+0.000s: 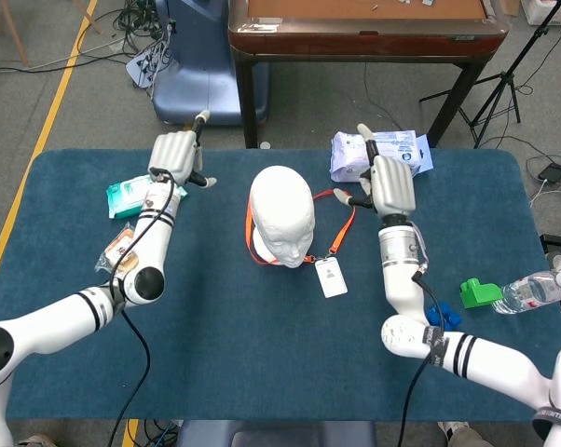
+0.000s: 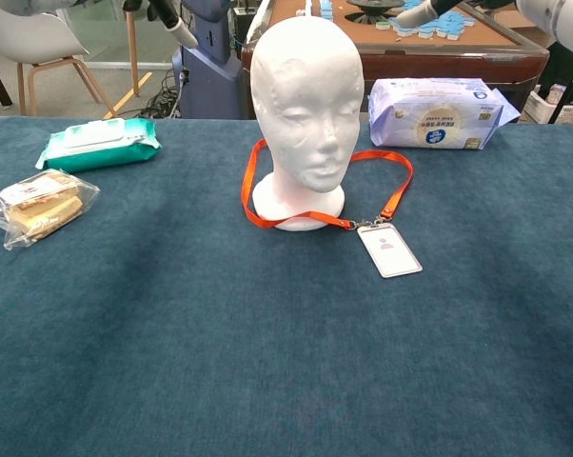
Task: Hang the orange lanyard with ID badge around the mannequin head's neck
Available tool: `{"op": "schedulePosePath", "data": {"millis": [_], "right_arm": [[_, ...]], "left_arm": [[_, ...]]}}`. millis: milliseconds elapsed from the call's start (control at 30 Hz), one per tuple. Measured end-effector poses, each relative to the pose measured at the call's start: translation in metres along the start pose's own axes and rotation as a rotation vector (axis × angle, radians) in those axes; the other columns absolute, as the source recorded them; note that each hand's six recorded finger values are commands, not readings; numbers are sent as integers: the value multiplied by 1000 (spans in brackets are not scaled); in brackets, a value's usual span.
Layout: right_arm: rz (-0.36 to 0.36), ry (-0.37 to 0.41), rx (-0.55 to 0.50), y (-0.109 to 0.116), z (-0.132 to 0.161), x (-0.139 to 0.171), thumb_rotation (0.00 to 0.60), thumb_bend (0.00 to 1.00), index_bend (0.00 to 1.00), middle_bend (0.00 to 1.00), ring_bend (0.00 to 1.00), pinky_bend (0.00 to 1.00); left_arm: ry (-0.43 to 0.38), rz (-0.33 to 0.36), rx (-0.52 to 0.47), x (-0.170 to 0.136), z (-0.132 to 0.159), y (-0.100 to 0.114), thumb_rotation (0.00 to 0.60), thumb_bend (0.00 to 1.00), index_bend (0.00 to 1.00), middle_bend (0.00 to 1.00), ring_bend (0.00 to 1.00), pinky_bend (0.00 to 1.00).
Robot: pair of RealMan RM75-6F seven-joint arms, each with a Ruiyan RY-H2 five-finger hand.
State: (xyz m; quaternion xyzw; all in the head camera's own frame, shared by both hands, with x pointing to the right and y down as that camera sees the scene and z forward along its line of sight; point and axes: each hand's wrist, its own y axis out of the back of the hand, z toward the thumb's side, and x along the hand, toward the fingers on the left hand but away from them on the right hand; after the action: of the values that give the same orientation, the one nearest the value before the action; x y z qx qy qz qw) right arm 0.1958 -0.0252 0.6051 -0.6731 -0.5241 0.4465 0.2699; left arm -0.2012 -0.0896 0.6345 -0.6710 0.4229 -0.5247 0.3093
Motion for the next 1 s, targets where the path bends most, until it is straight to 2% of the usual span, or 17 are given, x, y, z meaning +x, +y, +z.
{"op": "schedulePosePath", "data": {"millis": [167,267,333,433,533,700,1000], "right_arm": [[-6,58,28,7,0,13,600,5,30,1000,1000,1000],[-9,105,60,13,0,24,600,72,150,1000,1000,1000],[-8,139,80,17,-1,33,600,142,263,1000,1000,1000],[3,189,119,21,-5,47,600,236,411,1000,1000,1000],[22,230,171,25,-12,62,600,300,497,1000,1000,1000],[63,265,240,30,-27,85,600,367,519,1000,1000,1000],[194,271,369,27,-55,112,600,585,520,1000,1000,1000]], "left_arm": [[19,22,-17,-5,-20,10,600,0,0,609,628,807],[15,31,-25,-11,-29,16,600,0,0,592,620,807],[11,31,-35,-16,-34,18,600,2,0,590,620,807],[2,29,-57,-29,-41,20,600,87,0,589,621,807],[-9,42,-62,-44,-52,22,600,218,16,608,643,822],[-24,66,-49,-74,-73,25,600,315,64,641,678,872],[16,41,-18,-124,-117,19,600,346,114,698,714,900]]}}
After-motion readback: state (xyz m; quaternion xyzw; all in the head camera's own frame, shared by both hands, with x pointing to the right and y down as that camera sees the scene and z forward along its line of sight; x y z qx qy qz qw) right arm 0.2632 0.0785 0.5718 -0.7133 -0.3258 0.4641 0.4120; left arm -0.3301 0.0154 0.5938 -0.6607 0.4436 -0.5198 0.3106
